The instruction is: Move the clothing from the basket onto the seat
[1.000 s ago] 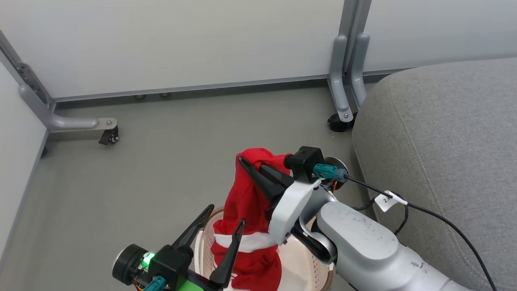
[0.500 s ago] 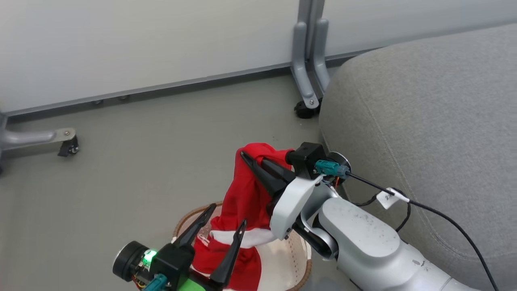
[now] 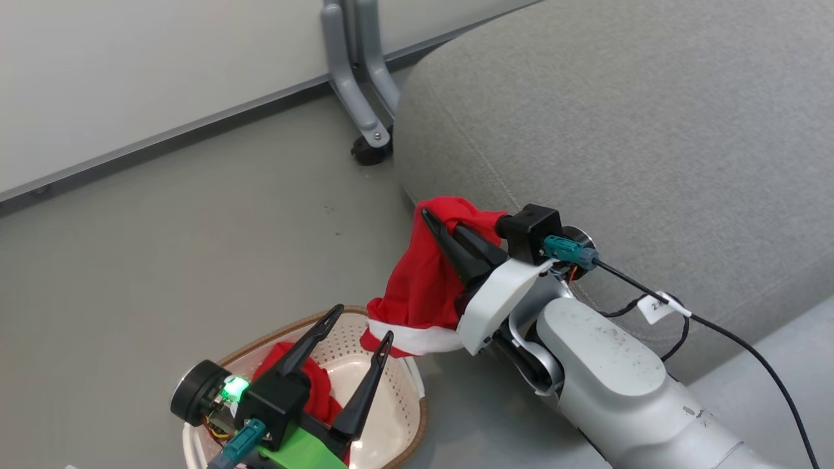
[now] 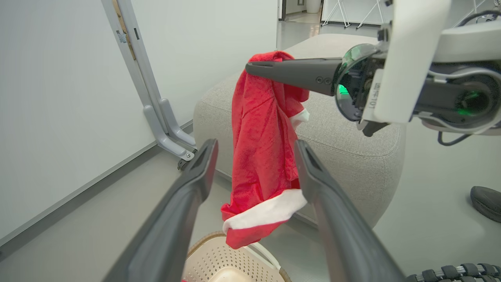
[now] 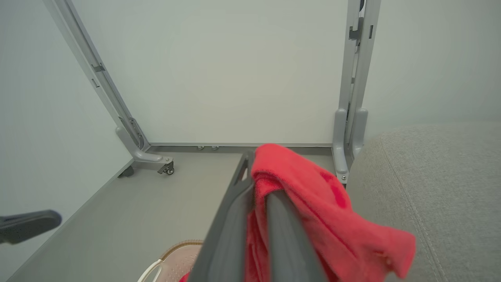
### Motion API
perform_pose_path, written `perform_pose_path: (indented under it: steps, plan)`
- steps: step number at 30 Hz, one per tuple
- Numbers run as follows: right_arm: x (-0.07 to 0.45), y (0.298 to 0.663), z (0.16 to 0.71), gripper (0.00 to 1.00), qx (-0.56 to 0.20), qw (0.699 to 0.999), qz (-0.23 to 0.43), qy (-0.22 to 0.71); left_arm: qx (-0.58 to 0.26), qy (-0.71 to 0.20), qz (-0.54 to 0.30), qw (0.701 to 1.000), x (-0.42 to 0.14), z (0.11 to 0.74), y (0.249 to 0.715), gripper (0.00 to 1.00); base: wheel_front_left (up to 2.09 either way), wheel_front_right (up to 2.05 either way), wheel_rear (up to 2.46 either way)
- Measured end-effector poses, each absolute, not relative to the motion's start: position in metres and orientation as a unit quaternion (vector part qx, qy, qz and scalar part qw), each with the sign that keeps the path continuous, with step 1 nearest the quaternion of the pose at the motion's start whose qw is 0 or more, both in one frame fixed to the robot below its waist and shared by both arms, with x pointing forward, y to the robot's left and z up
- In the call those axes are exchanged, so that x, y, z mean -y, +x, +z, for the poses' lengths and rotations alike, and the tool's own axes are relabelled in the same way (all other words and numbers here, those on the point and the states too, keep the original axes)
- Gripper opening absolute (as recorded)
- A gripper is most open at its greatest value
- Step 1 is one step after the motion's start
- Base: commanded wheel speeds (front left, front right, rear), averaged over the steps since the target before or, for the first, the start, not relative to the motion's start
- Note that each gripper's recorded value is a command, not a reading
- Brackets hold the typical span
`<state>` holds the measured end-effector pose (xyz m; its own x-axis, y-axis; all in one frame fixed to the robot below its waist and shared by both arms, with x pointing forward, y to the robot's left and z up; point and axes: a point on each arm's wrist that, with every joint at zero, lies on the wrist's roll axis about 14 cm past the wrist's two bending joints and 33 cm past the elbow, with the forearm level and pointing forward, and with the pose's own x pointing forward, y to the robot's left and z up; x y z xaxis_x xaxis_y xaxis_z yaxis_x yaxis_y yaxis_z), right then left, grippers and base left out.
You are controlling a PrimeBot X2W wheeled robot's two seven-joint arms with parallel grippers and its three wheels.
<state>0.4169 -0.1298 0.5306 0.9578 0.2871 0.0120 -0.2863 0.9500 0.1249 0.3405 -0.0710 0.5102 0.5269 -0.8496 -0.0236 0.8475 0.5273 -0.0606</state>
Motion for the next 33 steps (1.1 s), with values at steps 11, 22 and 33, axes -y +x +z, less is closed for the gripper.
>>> perform_pose_path:
  steps: [11, 22, 33]
  plan:
    - [0.234, 0.406, 0.504, 0.00, -0.022, 0.998, -0.013, 0.057, -0.046, -0.042, -0.562, 0.825, 0.118, 0.496, 0.342, 1.00, 0.00, 0.00, 0.00]
    - [0.332, 0.425, 0.530, 0.00, 0.017, 0.991, -0.133, 0.020, -0.036, -0.067, -0.570, 0.818, 0.130, 0.489, 0.372, 1.00, 0.00, 0.00, 0.00]
    - [0.406, 0.485, 0.593, 0.00, 0.090, 0.976, -0.188, -0.058, -0.021, -0.068, -0.550, 0.832, 0.117, 0.469, 0.415, 1.00, 0.00, 0.00, 0.00]
